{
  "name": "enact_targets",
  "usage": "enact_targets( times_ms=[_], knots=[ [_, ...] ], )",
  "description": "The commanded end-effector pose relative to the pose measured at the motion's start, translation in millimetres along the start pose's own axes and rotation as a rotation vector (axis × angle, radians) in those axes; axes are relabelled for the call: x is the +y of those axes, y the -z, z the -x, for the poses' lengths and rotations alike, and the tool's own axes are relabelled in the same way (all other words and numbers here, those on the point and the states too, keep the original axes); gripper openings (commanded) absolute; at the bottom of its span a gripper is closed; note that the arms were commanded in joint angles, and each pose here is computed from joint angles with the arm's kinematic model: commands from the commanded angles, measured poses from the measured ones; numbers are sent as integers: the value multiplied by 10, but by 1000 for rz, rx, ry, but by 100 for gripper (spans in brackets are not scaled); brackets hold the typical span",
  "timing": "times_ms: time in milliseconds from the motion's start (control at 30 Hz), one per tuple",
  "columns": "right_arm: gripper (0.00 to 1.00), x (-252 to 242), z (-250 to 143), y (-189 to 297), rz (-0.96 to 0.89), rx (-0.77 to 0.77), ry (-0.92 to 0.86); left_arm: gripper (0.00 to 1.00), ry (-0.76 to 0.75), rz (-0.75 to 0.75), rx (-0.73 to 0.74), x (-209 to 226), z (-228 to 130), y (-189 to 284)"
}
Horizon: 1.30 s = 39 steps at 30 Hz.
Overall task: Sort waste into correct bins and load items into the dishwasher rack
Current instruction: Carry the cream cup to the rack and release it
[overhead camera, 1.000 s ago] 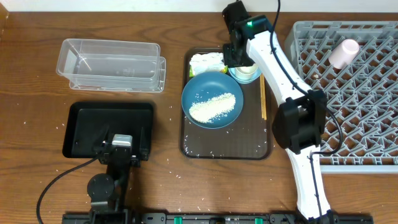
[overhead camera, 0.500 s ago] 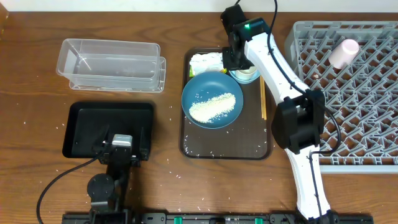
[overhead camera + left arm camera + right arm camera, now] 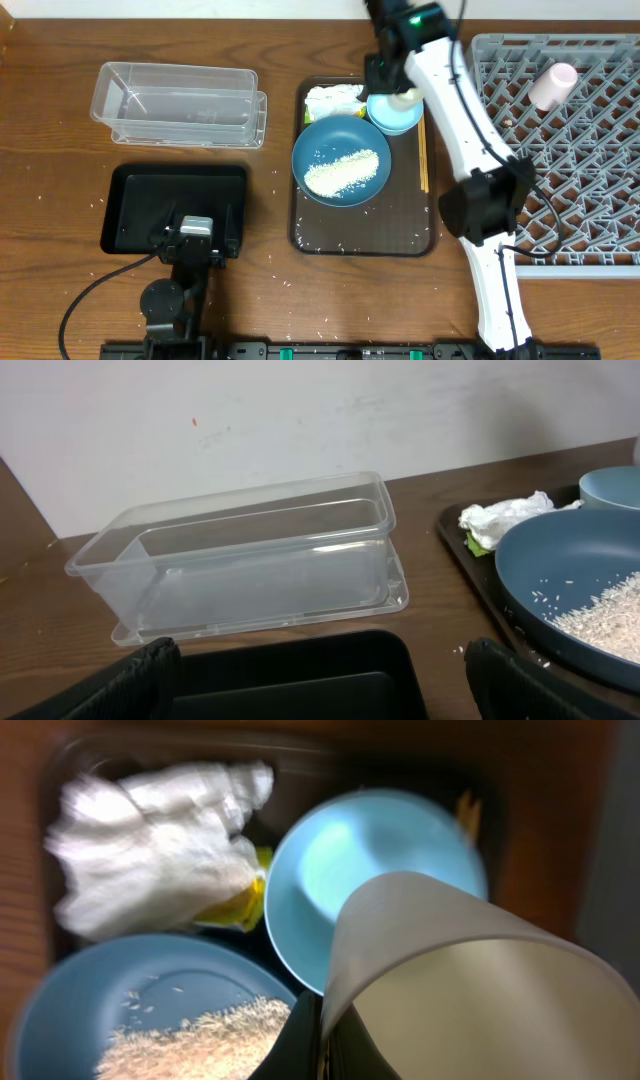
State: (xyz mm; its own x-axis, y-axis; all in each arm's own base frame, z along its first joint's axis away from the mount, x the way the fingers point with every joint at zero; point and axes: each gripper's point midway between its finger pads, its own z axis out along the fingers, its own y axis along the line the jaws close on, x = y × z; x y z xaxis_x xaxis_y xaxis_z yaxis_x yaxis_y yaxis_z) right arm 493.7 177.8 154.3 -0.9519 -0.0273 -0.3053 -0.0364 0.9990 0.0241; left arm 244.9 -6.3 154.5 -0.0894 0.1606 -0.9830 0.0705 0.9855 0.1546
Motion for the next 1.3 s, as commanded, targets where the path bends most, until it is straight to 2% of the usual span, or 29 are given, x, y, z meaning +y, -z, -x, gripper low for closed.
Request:
enact_targets(
  times_ms=[0, 233, 467, 633, 833, 1000, 1167, 1267],
  knots=[
    [1, -320, 277, 437, 44, -103, 1, 93, 3, -20, 46, -46, -155, -10],
    [1, -1359, 436, 1094, 177, -216, -100, 93, 3, -20, 46, -45, -155, -10],
    [1, -2405, 352, 1427, 530, -346, -126, 93, 3, -21, 46, -46, -156, -10],
    [1, -3134, 215, 1448, 579, -432, -190, 93, 3, -20, 46, -46, -155, -10],
    [1, -3860, -24, 1105, 610, -461, -305, 93, 3, -20, 46, -46, -155, -10],
    [1, -4100, -21, 909, 775, -593, -324, 93, 3, -20, 46, -46, -155, -10],
    [1, -4136, 9, 925, 1002, -810, -215, 93, 3, -20, 46, -46, -155, -10],
    [1, -4139, 14, 738, 1026, -820, -201, 93, 3, -20, 46, -46, -155, -10]
  ],
)
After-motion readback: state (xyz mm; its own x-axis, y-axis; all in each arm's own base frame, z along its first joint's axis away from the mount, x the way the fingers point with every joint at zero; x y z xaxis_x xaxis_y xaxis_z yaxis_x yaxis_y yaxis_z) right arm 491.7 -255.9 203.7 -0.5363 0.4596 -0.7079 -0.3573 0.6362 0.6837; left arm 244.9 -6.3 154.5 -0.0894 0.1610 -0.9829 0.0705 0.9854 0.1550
